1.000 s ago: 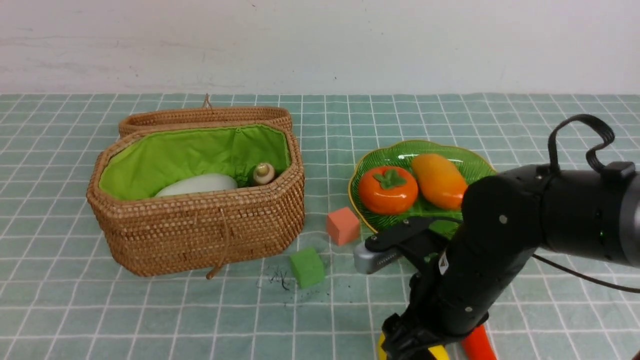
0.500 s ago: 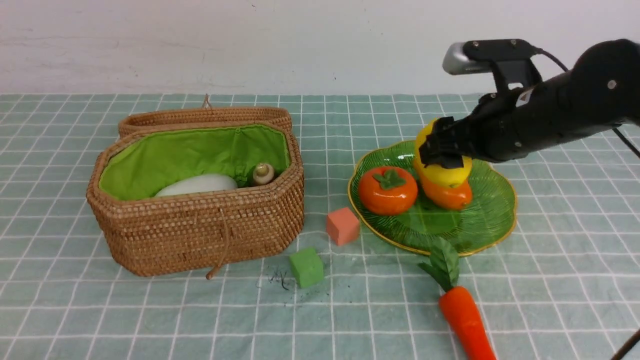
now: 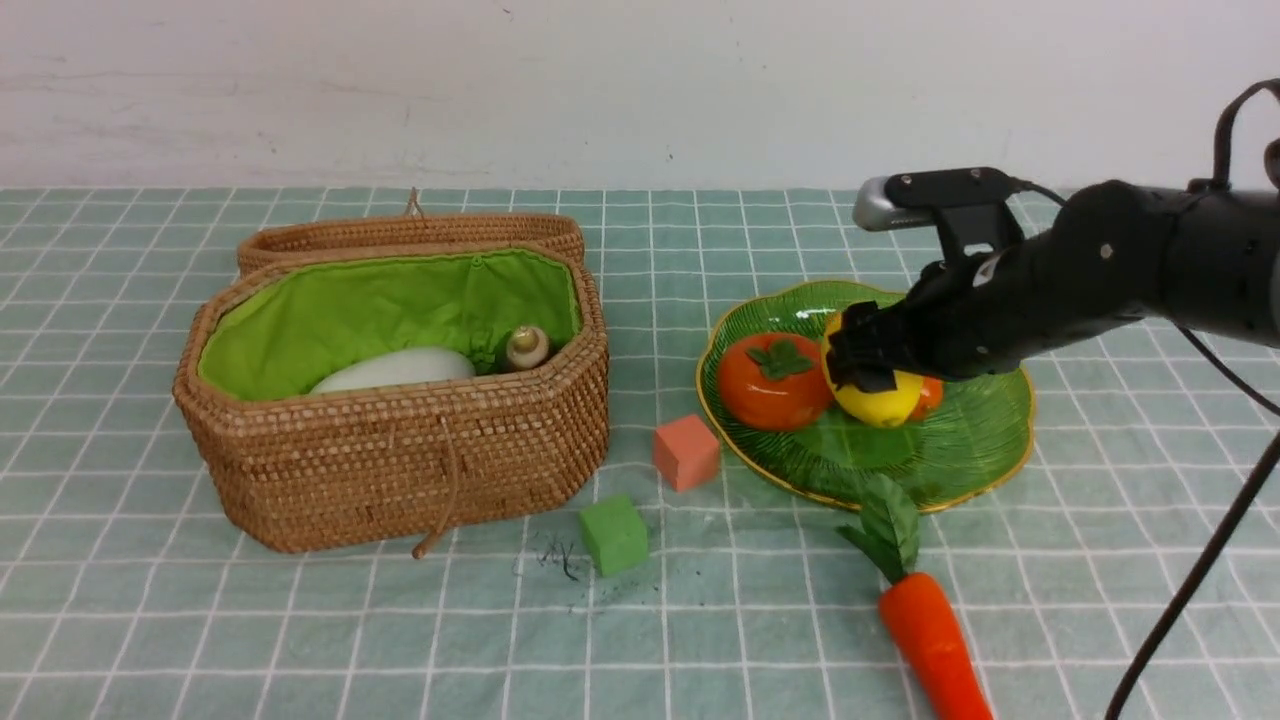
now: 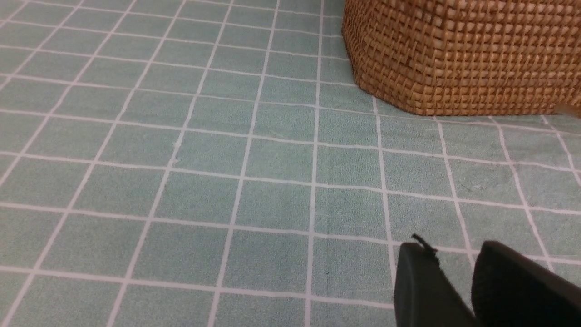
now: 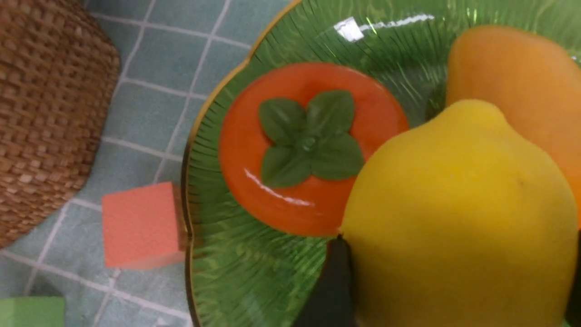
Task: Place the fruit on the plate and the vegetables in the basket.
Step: Use the right arm to grab a lemon and put it into the right plate, then use the right arm to grab a carrot and put it into the left basket
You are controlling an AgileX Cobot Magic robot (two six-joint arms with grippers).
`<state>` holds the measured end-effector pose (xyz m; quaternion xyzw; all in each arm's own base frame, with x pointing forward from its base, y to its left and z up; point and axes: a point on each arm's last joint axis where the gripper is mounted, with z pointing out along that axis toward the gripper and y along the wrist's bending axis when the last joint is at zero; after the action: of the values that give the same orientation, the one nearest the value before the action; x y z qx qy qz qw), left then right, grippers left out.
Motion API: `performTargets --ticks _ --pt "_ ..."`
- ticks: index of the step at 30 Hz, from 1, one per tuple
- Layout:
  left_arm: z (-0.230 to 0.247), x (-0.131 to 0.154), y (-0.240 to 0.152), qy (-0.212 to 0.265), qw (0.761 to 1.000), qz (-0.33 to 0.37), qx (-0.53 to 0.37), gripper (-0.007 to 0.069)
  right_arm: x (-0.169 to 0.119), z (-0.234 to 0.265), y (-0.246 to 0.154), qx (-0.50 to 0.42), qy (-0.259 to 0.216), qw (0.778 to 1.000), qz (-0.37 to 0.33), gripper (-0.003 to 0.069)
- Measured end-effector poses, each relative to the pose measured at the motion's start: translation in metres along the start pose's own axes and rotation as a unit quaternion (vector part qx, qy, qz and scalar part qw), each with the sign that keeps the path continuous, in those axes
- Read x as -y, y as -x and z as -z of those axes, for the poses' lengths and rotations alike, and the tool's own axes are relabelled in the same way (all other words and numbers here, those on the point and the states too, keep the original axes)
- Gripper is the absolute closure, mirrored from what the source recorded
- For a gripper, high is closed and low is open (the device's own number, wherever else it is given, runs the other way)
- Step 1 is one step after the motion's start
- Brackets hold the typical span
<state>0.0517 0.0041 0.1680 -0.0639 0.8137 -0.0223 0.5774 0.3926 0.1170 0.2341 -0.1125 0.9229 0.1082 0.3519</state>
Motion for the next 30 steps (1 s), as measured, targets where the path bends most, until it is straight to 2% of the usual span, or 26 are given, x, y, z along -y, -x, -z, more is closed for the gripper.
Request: performTargets --ticks 2,5,11,14,20,27,30 --pt "0.000 0.000 0.000 0.000 1.000 0.000 0.000 0.0449 0.002 0.010 0.001 -0.010 -0.001 1.000 0.006 -0.0013" --pt "0.000 0.000 0.000 0.000 1.000 0.000 0.000 0.0449 0.002 0.029 0.002 -0.031 0.000 0.999 0.014 -0.0017" --pt "0.000 0.000 0.000 0.000 1.000 0.000 0.000 0.0441 -0.001 0.069 -0.002 -0.079 0.008 0.997 0.025 0.0028" --pt "0.000 0.000 0.000 0.000 1.000 0.000 0.000 0.0438 -0.009 0.079 -0.009 -0.121 0.032 0.992 0.016 0.0055" --pt "0.000 0.000 0.000 0.000 1.000 0.000 0.000 0.0431 -0.030 0.063 -0.051 -0.195 0.060 0.979 0.017 0.0064" --pt "0.000 0.000 0.000 0.000 1.000 0.000 0.000 0.0427 -0.020 0.019 -0.118 -0.248 0.031 0.968 -0.016 0.0067" --pt "0.000 0.000 0.000 0.000 1.000 0.000 0.000 0.0423 -0.018 0.007 -0.128 -0.260 0.028 0.965 -0.011 0.0099"
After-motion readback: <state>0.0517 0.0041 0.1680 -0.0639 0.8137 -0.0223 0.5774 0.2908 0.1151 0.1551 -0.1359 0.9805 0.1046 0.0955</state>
